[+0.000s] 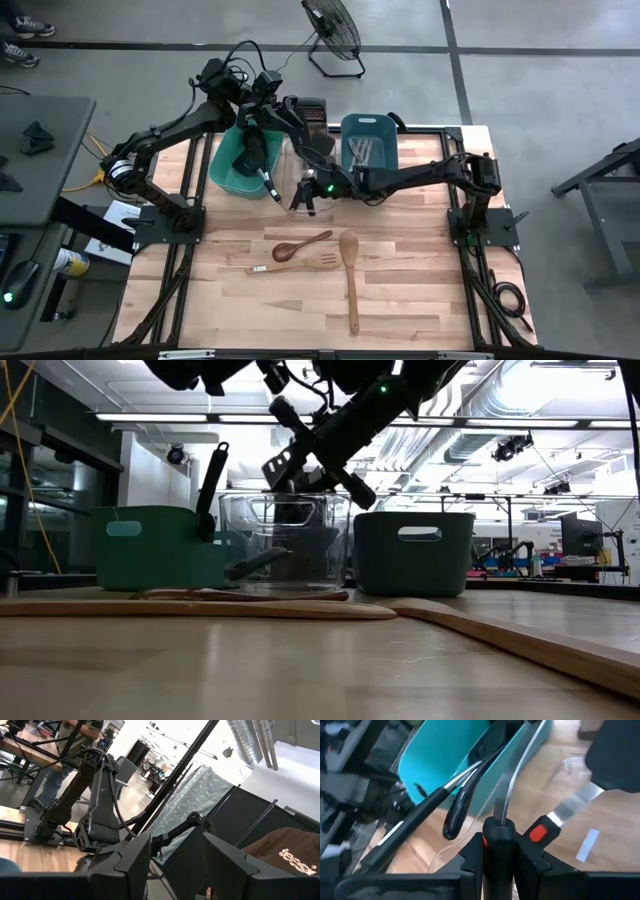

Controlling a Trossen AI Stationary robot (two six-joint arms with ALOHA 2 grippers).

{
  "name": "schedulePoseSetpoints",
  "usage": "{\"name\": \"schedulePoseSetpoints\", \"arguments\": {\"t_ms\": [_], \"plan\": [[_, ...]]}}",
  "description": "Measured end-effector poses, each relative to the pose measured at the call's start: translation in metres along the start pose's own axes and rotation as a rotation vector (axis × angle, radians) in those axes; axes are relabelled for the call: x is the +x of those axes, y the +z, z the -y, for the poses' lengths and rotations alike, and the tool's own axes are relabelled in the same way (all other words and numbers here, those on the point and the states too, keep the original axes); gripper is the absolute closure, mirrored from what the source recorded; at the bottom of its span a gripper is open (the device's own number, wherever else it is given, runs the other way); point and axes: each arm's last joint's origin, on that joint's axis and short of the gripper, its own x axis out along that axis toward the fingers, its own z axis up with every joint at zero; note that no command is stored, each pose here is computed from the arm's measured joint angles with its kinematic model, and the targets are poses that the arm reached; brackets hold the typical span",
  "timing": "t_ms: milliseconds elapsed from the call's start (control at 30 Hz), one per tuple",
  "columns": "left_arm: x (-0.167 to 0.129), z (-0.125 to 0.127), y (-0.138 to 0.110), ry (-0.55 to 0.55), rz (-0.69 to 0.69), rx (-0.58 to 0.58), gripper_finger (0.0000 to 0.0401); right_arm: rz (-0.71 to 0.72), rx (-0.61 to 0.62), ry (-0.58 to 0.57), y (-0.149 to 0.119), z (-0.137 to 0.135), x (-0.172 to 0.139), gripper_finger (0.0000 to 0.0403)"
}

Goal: Pick & Place Kitchen Items
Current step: Put the slotted spatula into the transparent bin

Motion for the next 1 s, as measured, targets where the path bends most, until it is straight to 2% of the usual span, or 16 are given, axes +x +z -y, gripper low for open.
{"name": "schedulePoseSetpoints", "arguments": {"t_ms": [267,433,667,1000], "plan": [[0.000,0.000,0.000,0.000,0.000,-0.002,0.0229,0.173,-0.025,-0.101,-0.020,-0.010,-0.009,0.0337],[0.000,0.000,0.000,0.000,-0.001,-0.002,0.0229,0.252,-0.118,-0.148,-0.027,-0.015,-0.014,0.0337],[0.000,-0.001,0.000,0.001,-0.002,-0.010,0.0229,0.166,-0.144,-0.201,-0.027,-0.005,-0.012,0.0337],[0.000,-0.001,-0.001,0.003,-0.004,-0.021,0.0229,-0.060,-0.161,-0.207,-0.024,0.010,-0.008,0.0337]]}}
